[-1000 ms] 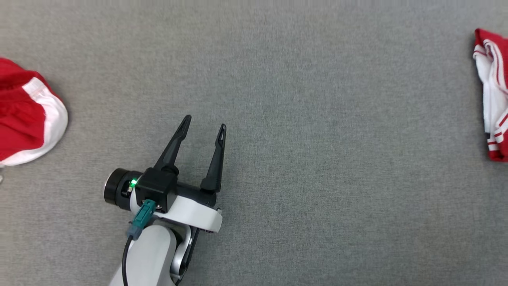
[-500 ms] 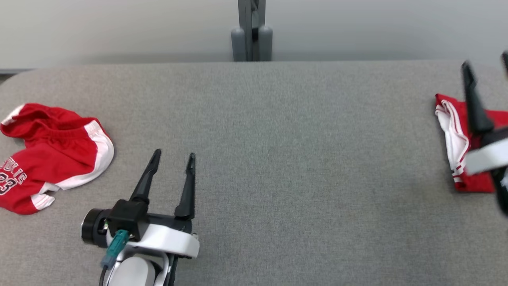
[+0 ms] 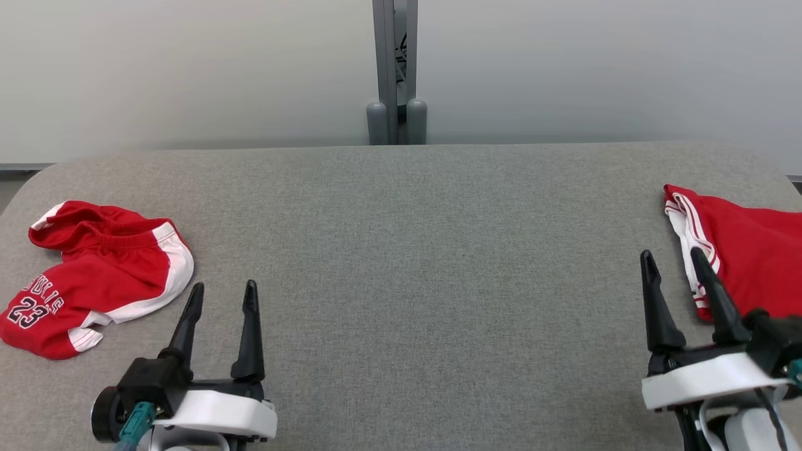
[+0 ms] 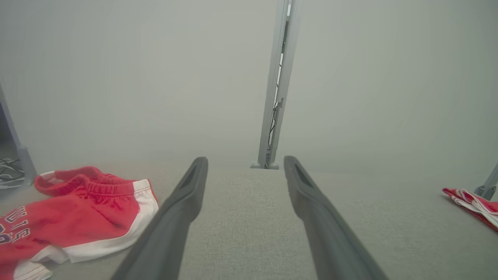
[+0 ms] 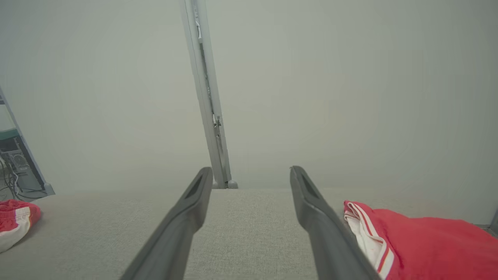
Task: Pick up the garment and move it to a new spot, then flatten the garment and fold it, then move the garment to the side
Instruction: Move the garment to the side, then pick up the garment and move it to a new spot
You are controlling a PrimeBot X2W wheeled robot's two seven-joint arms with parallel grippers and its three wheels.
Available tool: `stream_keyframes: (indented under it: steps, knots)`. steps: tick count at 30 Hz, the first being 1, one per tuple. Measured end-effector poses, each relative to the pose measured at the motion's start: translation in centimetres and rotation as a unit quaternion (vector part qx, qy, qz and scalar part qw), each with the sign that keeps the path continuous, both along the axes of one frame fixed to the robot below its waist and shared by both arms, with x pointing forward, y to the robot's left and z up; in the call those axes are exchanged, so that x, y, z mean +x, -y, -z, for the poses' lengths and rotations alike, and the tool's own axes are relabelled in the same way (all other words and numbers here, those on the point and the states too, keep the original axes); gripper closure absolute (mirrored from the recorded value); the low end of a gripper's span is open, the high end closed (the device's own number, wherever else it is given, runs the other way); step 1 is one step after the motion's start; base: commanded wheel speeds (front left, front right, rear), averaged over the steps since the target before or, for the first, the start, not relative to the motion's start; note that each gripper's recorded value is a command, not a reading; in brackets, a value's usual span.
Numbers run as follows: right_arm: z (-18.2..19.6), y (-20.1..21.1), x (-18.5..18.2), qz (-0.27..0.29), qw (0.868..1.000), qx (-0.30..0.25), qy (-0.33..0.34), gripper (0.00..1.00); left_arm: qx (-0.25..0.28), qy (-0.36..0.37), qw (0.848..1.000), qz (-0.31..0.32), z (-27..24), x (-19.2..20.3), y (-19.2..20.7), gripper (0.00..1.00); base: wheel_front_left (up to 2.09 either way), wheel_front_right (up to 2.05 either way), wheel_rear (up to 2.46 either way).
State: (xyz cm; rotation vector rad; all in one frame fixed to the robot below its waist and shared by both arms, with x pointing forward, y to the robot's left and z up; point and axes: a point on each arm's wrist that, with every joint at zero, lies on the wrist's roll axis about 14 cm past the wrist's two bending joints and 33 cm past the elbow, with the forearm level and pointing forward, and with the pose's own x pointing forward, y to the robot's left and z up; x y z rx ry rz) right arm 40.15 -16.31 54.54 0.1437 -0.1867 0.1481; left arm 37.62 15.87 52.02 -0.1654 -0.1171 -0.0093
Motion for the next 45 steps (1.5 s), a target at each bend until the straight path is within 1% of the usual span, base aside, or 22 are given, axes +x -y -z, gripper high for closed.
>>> stream_keyframes:
  steps: [2, 4, 5, 8, 28, 35, 41, 45]
  knots:
    - [0.9, 0.0, -0.6, 0.007, 1.000, 0.020, -0.013, 0.00, -0.007, -0.007, 1.000, -0.009, 0.4, -0.2, -0.6, 0.00, 0.00, 0.00, 0.00]
    - [1.8, -0.2, -1.0, 0.004, 1.000, 0.005, -0.025, 0.00, -0.012, -0.013, 1.000, -0.009, 0.8, -0.4, -0.6, 0.00, 0.00, 0.00, 0.00]
    - [1.9, -0.1, -1.1, 0.008, 1.000, 0.009, -0.027, 0.00, -0.012, -0.013, 1.000, -0.010, 0.8, -0.5, -0.7, 0.00, 0.00, 0.00, 0.00]
    - [1.7, 0.0, -1.2, 0.013, 1.000, 0.009, -0.024, 0.00, -0.012, -0.013, 1.000, -0.010, 0.8, -0.6, -0.8, 0.00, 0.00, 0.00, 0.00]
    - [2.0, -1.2, -0.9, -0.001, 1.000, 0.005, -0.028, 0.00, -0.011, -0.013, 1.000, -0.009, 0.8, -1.0, -0.7, 0.00, 0.00, 0.00, 0.00]
    - [2.6, -3.9, -0.3, -0.039, 0.999, 0.005, -0.037, 0.00, -0.011, -0.016, 0.999, -0.036, 1.0, -2.1, -2.5, 0.00, 0.00, 0.00, 0.00]
    - [3.0, -8.2, 0.4, -0.100, 0.994, 0.000, -0.042, 0.00, -0.006, -0.017, 0.996, -0.090, 1.1, -4.1, -5.9, 0.00, 0.00, 0.00, 0.00]
    - [3.0, -11.2, 0.7, -0.141, 0.989, 0.001, -0.042, 0.00, -0.002, -0.017, 0.991, -0.133, 1.1, -6.0, -8.5, 0.00, 0.00, 0.00, 0.00]
